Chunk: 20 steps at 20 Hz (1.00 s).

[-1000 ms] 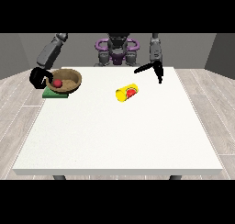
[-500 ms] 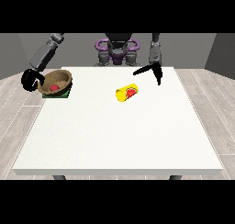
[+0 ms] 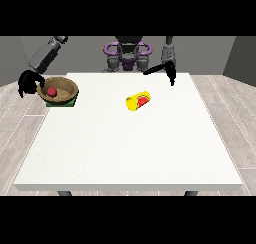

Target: Pick the cup and pour the ball into the bowl, then pick the bowl and place it on the pad

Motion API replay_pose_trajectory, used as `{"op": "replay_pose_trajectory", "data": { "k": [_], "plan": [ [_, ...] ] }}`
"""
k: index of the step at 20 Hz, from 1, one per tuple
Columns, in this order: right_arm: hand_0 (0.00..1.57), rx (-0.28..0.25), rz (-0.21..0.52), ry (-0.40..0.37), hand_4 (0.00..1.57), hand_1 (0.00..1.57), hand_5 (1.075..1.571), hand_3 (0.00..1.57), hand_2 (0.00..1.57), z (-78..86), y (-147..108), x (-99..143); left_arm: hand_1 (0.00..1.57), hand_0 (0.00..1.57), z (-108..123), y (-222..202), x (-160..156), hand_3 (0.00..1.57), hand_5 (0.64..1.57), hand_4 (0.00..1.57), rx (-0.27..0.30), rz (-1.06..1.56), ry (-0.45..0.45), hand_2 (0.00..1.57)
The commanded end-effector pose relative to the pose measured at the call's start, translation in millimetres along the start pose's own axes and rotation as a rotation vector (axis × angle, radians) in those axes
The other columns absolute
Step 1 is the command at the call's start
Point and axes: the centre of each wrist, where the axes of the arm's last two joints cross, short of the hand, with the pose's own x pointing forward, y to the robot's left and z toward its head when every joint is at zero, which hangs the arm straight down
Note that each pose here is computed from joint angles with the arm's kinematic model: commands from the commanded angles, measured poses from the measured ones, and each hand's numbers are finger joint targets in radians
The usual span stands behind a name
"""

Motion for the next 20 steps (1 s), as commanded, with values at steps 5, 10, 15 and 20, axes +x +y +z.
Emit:
{"op": "replay_pose_trajectory", "data": {
  "k": [5, 10, 15, 20],
  "plan": [
    [1.57, 0.012, 0.057, 0.074, 0.73, 1.57, 1.569, 1.02, 1.57, 4.5, -2.7, -10.0, 0.0, 0.0, 4.4, 13.3, -1.9, 0.0, 1.567, 0.0, -0.039, 0.02, 0.023, 0.0],
    [1.57, -0.01, 0.177, 0.059, 0.67, 1.57, 1.558, 1.21, 1.57, 2.9, -8.1, 7.9, 0.0, 0.0, 5.0, -2.7, 16.7, 0.0, 1.565, 0.0, -0.02, 0.039, -0.009, 0.0],
    [0.75, -0.137, 0.241, 0.057, 0.0, 0.75, 1.514, 0.74, 0.47, 17.3, -38.3, 21.0, 0.0, 0.0, 8.5, 11.3, 25.6, 0.0, 1.565, 0.0, 0.0, 0.029, -0.055, 0.0],
    [0.0, -0.163, 0.275, 0.071, 0.0, 0.0, 1.487, 0.24, 0.41, 14.4, -41.8, 44.6, 0.0, 0.0, 5.5, 16.2, 31.9, 0.0, 1.565, 0.0, 0.015, 0.022, -0.02, 0.0]
  ]
}}
